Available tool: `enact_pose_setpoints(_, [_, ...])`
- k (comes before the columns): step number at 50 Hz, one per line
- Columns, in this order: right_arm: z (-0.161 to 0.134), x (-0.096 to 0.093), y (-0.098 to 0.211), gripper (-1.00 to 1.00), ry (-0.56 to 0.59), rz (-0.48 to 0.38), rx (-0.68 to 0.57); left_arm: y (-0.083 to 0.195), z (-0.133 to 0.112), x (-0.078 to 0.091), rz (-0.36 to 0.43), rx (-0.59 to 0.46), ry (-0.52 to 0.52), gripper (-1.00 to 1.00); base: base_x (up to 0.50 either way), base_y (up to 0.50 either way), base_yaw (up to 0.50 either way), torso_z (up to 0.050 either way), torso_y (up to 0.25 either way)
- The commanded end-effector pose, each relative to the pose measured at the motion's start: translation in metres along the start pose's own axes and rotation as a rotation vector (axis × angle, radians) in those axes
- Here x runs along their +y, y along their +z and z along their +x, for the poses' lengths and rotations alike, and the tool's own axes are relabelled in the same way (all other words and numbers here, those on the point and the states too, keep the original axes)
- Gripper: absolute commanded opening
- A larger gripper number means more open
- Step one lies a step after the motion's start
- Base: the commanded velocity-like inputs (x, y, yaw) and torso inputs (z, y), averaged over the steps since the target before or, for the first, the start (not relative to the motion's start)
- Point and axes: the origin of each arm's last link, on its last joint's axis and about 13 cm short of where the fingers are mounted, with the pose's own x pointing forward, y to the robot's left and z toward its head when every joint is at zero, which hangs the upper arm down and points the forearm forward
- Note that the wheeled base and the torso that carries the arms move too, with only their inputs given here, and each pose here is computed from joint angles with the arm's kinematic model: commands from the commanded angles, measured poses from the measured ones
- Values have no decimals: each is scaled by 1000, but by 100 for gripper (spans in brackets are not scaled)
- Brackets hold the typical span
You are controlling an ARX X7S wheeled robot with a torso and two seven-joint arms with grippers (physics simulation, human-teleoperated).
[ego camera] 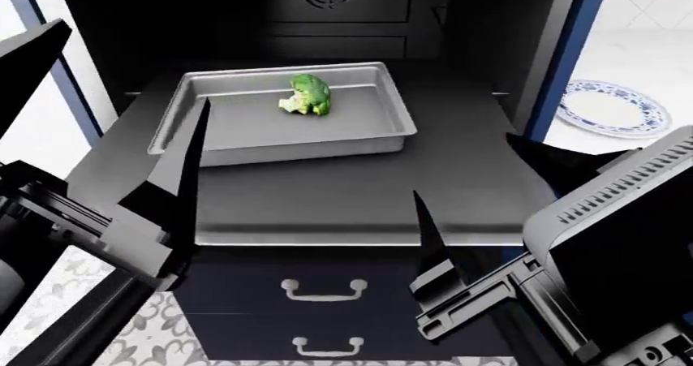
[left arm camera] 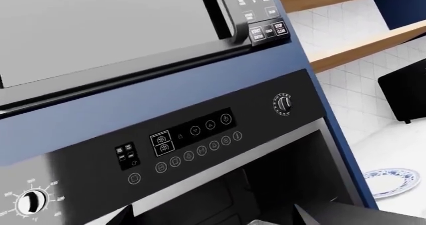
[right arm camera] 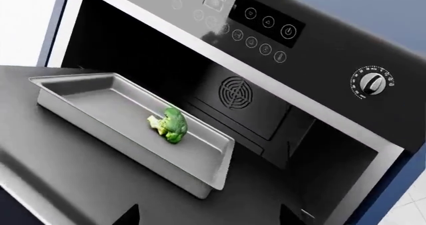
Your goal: Pick the broccoli from the top rack in the oven and place it on the plate on the counter.
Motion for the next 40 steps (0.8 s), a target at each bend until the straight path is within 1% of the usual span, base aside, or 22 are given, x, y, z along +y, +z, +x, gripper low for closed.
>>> enact_pose_setpoints(1, [0,0,0,100,2,-3,-2,-1,0,0,9,-5,12,100,-1,500,0,0,0])
enact_pose_setpoints(7, [0,0,0,100,0,-1,-3,-1,-1,-1,15,-7,11,100,-1,500,0,0,0])
enact_pose_setpoints(8, [0,0,0,100,2,13,-8,-1,-1,-1,13,-7,11,100,-1,500,0,0,0])
enact_pose_setpoints(14, [0,0,0,100,-5,21,-19,-2,0,-1,13,-10,15,100,-1,470,0,0,0])
enact_pose_setpoints(21, [0,-1,0,100,-11,46,-29,-3,0,-1,12,-7,16,100,0,0,0,0,0])
enact_pose_setpoints(26, [-1,-1,4,100,-13,62,-66,-2,-1,-1,11,-9,15,100,19,0,0,0,0])
enact_pose_setpoints(28, [-1,-1,4,100,-13,71,-76,-2,-1,-1,8,-5,18,100,299,1,0,0,0])
enact_pose_setpoints(40, [-1,-2,3,100,-18,60,-67,-1,0,-1,11,-10,19,100,307,1,0,0,0])
